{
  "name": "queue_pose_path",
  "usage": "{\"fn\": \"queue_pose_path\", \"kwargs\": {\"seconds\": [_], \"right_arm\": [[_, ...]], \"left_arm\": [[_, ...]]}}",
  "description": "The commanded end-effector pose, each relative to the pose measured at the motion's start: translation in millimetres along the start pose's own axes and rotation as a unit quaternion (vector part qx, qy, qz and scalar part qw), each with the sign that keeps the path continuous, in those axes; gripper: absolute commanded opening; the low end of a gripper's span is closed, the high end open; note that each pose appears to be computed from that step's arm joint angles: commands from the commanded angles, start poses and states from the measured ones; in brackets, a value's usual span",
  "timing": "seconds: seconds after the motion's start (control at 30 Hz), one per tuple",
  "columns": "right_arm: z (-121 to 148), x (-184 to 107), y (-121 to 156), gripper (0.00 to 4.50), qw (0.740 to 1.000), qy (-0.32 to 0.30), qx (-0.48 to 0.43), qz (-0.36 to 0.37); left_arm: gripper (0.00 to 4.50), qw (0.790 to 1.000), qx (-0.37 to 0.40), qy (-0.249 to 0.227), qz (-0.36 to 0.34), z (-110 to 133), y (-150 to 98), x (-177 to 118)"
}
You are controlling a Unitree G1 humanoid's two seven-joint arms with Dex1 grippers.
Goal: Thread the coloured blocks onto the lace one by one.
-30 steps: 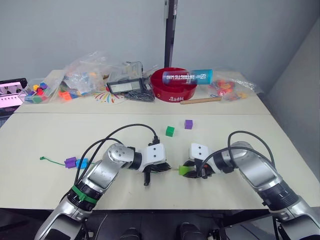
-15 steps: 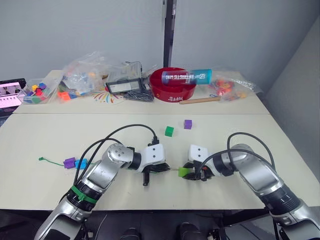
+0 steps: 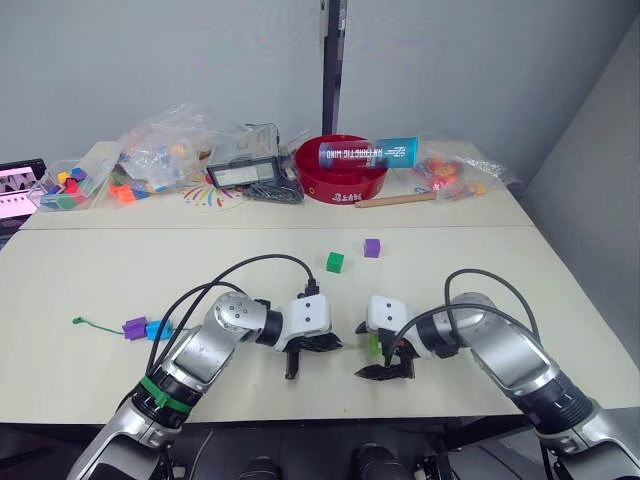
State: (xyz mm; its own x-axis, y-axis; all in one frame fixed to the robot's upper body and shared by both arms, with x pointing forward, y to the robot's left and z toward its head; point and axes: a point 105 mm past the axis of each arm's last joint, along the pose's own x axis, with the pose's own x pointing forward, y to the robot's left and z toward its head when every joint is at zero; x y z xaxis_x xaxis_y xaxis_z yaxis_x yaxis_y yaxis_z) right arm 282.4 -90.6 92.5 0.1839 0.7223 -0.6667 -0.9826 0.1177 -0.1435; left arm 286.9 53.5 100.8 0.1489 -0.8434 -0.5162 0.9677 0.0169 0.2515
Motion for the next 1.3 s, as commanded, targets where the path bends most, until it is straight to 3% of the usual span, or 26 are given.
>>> {"fn": "queue_pose_path", "kwargs": {"seconds": [0.03,0.33,0.67,1.0,1.3], "right_arm": [[-3,-2,2,4.28,0.999,-0.03,0.017,-0.011],[6,-13,15,4.28,0.983,-0.161,0.074,-0.055],[-7,-29,16,4.28,0.971,-0.192,0.096,-0.104],[-14,-19,26,4.28,0.969,-0.207,0.095,-0.095],[-12,-16,17,1.4,0.966,-0.214,0.078,-0.121]], "left_arm": [[0.0,1.0,0.017,-0.014,0.008,9,1,-13],[0.0,0.999,-0.008,-0.051,0.018,17,2,-36],[0.0,0.999,-0.009,-0.051,0.016,15,3,-39],[0.0,0.999,-0.008,-0.051,0.018,14,6,-39],[0.0,0.999,-0.007,-0.045,0.027,10,8,-42]]}}
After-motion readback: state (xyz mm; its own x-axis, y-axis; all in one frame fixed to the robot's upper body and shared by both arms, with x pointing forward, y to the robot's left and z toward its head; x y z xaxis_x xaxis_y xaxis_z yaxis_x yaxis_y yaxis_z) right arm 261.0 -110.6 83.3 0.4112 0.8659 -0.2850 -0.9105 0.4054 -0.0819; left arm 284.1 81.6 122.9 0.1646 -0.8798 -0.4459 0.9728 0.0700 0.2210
